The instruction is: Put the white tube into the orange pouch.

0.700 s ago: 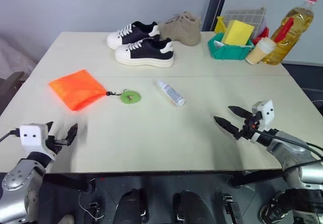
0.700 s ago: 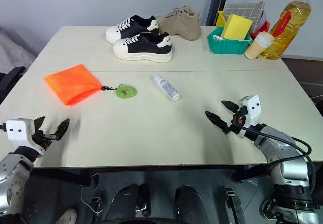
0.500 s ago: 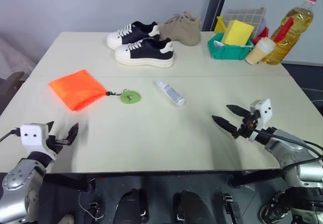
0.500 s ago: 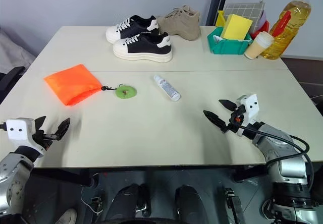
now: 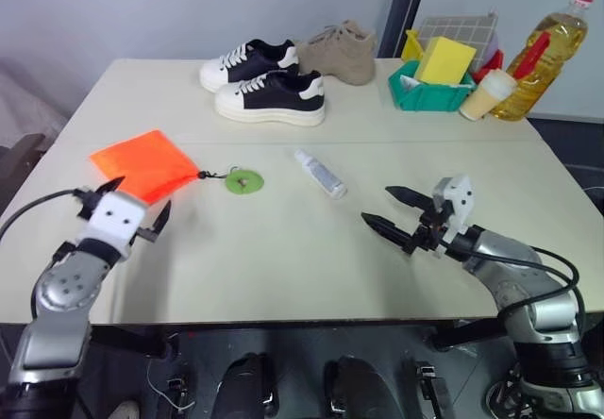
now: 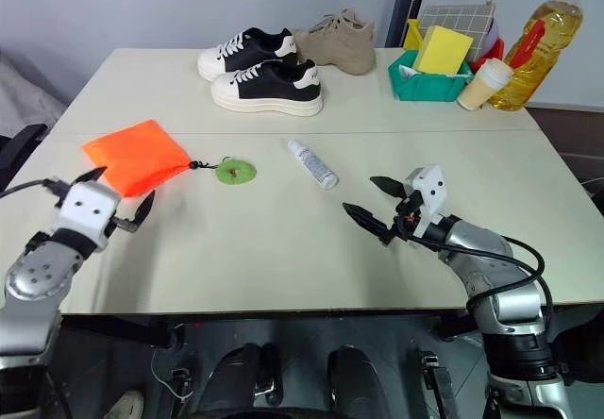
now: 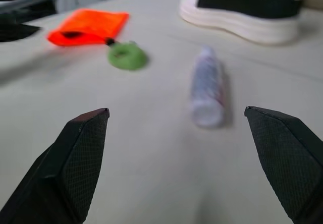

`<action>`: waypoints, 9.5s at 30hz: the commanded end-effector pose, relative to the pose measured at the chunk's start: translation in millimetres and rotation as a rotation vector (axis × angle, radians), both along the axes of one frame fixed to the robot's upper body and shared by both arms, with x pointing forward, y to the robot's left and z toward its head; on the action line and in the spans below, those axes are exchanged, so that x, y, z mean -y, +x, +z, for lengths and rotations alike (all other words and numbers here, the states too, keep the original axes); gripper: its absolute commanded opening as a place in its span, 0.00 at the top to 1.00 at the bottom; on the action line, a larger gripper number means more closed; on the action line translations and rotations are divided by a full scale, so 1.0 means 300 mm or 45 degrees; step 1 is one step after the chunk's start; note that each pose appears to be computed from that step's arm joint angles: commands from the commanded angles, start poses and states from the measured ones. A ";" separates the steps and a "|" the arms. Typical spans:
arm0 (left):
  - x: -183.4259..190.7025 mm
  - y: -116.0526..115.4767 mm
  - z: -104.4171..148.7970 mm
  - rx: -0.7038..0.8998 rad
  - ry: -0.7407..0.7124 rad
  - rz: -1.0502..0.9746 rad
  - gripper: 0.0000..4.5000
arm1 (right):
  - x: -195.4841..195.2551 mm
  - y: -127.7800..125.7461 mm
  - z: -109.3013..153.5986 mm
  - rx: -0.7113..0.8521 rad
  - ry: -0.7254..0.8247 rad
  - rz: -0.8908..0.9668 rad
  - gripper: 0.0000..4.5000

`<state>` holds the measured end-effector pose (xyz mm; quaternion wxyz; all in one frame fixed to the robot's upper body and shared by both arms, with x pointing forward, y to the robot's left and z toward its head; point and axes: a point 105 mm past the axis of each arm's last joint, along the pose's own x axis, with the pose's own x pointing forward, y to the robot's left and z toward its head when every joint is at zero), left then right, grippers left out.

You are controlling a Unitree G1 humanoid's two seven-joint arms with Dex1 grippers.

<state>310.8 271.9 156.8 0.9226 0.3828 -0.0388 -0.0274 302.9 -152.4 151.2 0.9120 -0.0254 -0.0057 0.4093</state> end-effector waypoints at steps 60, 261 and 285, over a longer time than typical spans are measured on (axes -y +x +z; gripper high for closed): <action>0.194 0.196 -0.066 -0.168 -0.299 -0.138 0.99 | -0.210 0.026 0.027 0.079 0.018 0.042 0.00; 0.235 -0.170 -0.064 -0.591 -1.032 -0.688 0.34 | -0.596 0.365 -0.135 -0.274 -0.075 -0.183 0.01; 0.295 -0.084 -0.004 -0.479 -1.071 -0.797 0.34 | -0.223 0.214 0.109 0.158 0.079 -0.301 1.00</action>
